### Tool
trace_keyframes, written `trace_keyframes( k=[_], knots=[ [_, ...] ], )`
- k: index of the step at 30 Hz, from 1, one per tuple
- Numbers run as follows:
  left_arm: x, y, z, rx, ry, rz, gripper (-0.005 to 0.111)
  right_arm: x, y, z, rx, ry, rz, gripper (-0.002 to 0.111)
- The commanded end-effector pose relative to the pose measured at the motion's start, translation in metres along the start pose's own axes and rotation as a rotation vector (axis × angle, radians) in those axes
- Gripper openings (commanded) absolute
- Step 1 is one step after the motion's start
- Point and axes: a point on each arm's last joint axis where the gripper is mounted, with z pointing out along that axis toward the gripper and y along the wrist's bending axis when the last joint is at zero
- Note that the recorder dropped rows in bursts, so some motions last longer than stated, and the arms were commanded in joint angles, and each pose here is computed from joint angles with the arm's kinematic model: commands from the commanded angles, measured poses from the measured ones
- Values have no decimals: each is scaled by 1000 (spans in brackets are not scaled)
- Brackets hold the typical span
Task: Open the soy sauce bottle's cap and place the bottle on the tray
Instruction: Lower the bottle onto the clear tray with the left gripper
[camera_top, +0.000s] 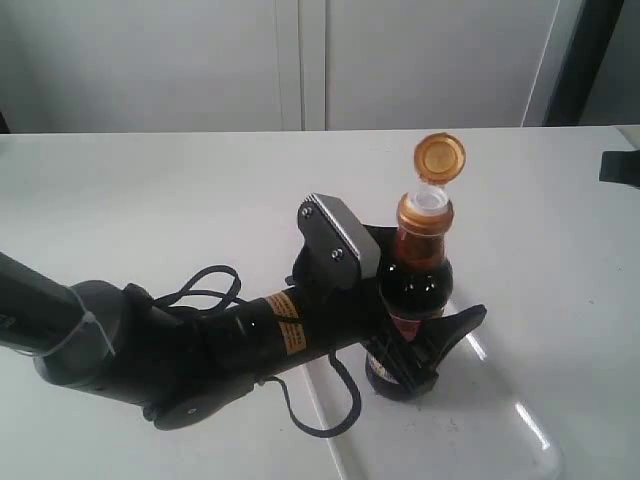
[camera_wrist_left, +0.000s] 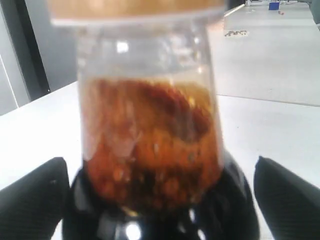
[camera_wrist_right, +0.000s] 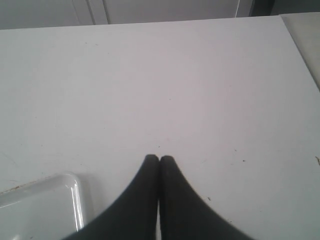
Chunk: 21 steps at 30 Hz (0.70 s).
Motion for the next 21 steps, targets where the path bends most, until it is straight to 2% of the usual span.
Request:
trace_keyframes(
  k=[1, 14, 21],
  knots=[
    [-14, 0, -1, -1, -47, 10, 105, 0, -2, 0, 7, -11, -3, 0],
    [-38, 6, -6, -70, -112, 46, 105, 0, -2, 0, 7, -11, 0, 0],
    [-38, 14, -7, -157, -118, -10, 105, 0, -1, 0, 3, -10, 9, 0]
  ],
)
